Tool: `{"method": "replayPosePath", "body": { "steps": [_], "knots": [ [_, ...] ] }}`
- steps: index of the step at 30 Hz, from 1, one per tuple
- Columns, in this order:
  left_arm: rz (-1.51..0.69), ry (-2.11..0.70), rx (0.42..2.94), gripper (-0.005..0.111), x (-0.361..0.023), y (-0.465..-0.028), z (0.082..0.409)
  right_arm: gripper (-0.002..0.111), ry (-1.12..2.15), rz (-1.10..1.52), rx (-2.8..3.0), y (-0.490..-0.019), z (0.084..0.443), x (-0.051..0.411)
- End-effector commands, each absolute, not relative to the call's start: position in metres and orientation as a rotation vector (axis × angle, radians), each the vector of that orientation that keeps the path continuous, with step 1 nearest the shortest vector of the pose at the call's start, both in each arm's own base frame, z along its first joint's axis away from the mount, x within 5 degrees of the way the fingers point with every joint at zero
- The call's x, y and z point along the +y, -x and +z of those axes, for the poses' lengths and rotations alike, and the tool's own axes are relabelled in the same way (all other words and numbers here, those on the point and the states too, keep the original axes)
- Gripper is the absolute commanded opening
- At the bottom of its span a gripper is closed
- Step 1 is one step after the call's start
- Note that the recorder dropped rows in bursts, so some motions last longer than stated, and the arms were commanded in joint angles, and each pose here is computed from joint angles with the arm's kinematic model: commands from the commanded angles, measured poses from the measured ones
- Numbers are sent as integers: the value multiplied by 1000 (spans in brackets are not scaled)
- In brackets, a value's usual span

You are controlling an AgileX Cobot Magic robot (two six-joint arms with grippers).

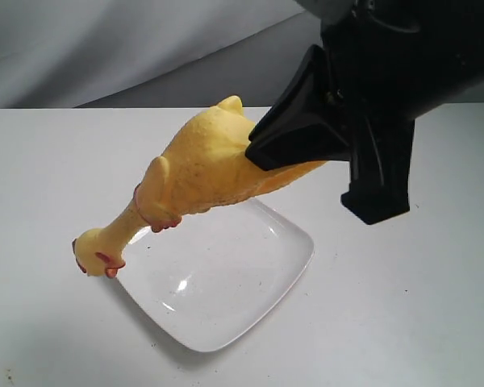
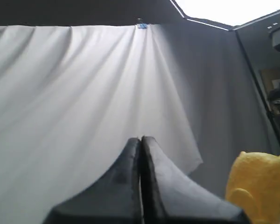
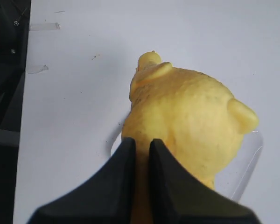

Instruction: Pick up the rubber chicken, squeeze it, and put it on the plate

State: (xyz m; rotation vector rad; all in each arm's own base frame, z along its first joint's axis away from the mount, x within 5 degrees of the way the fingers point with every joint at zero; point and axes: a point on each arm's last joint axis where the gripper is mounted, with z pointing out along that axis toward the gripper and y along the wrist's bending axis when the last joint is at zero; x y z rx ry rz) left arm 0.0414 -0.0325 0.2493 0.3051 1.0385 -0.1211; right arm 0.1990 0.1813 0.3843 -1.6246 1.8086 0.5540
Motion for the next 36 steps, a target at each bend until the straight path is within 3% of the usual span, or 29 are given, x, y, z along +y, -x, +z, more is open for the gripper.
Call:
{"method": "replayPosePath", "body": {
  "steps": [1, 5, 7, 13, 18, 24, 29, 33, 36],
  "knots": [
    [-279, -426, 1233, 20, -45, -56, 236, 0, 1608, 586, 1788, -199, 388, 185],
    [-440, -519, 1362, 57, -53, -76, 257, 0, 1605, 608, 1788, -198, 388, 186],
    [-534, -603, 1393, 67, -58, -91, 270, 0, 1604, 611, 1788, -198, 388, 186],
    [-718, -855, 1511, 67, -62, -148, 296, 0, 1618, 641, 1798, -196, 388, 186],
    [-790, -1021, 1559, 67, -72, -185, 293, 0, 1616, 656, 1798, -195, 388, 186],
    [-573, -1139, 1680, 67, -93, -205, 276, 0, 1615, 655, 1797, -195, 388, 186],
    [-552, -1242, 1612, 67, -110, -199, 276, 0, 1613, 654, 1797, -195, 388, 187],
    [-410, -1202, 1645, 67, -111, -206, 274, 0, 1613, 654, 1797, -195, 388, 187],
    [-427, -1165, 1634, 67, -115, -206, 277, 0, 1611, 658, 1796, -195, 388, 187]
  ]
}}
